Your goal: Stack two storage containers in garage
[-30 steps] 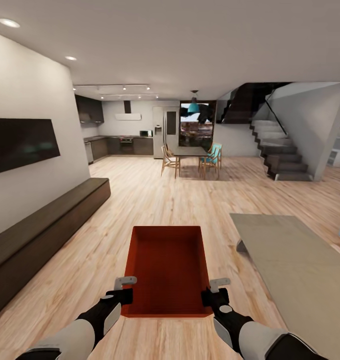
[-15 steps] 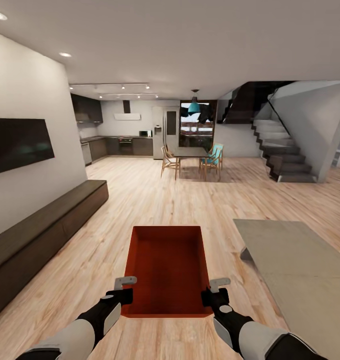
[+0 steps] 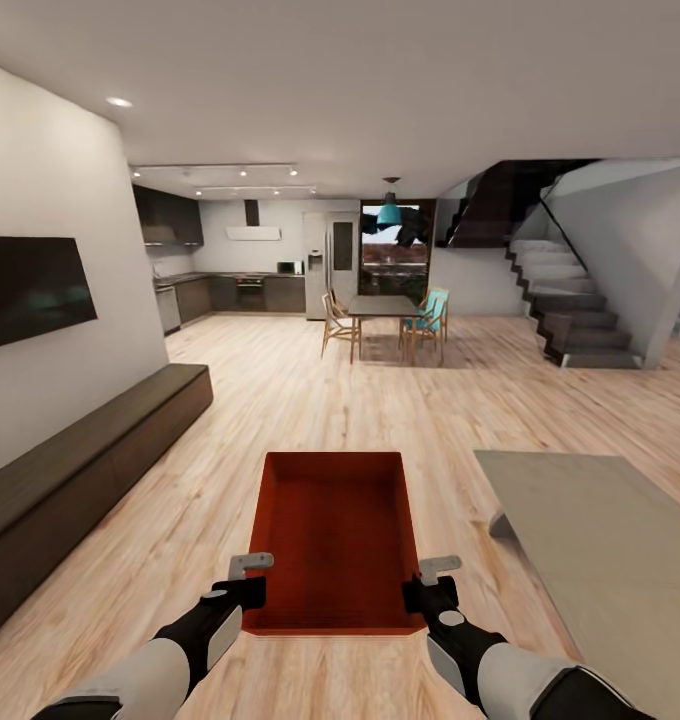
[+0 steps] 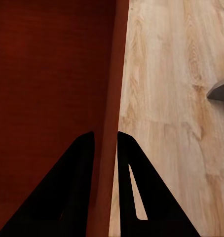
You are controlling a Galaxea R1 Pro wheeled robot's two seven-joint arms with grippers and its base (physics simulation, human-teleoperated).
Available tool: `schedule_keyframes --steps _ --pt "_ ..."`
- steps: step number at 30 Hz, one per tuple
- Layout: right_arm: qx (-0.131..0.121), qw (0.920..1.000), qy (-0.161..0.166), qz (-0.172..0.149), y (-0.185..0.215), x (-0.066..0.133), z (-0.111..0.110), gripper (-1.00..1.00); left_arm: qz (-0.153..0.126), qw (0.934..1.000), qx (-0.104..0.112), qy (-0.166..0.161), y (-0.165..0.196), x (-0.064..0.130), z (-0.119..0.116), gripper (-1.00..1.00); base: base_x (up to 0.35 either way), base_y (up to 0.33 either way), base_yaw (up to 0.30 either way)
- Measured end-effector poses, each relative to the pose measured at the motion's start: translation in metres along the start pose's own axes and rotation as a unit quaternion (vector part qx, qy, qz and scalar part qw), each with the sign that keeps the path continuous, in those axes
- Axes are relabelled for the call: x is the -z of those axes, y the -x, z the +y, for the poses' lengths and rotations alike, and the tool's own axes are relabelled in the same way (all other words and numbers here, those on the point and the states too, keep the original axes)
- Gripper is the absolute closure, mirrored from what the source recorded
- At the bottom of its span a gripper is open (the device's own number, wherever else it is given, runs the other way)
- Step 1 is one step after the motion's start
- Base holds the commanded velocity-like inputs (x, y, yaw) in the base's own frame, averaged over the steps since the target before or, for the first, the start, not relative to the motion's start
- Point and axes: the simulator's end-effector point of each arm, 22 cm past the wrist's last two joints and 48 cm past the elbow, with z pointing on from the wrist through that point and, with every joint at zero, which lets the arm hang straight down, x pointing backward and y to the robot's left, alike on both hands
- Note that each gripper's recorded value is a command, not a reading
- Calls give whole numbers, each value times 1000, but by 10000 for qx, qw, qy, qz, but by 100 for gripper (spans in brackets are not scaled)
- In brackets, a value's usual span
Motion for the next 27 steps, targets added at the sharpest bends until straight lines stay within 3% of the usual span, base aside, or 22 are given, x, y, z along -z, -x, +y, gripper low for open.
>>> schedule_keyframes --steps 27 --pt "-1 10000 0 1 0 0 0 100 1 10000 0 0 0 0 0 100 321 0 0"
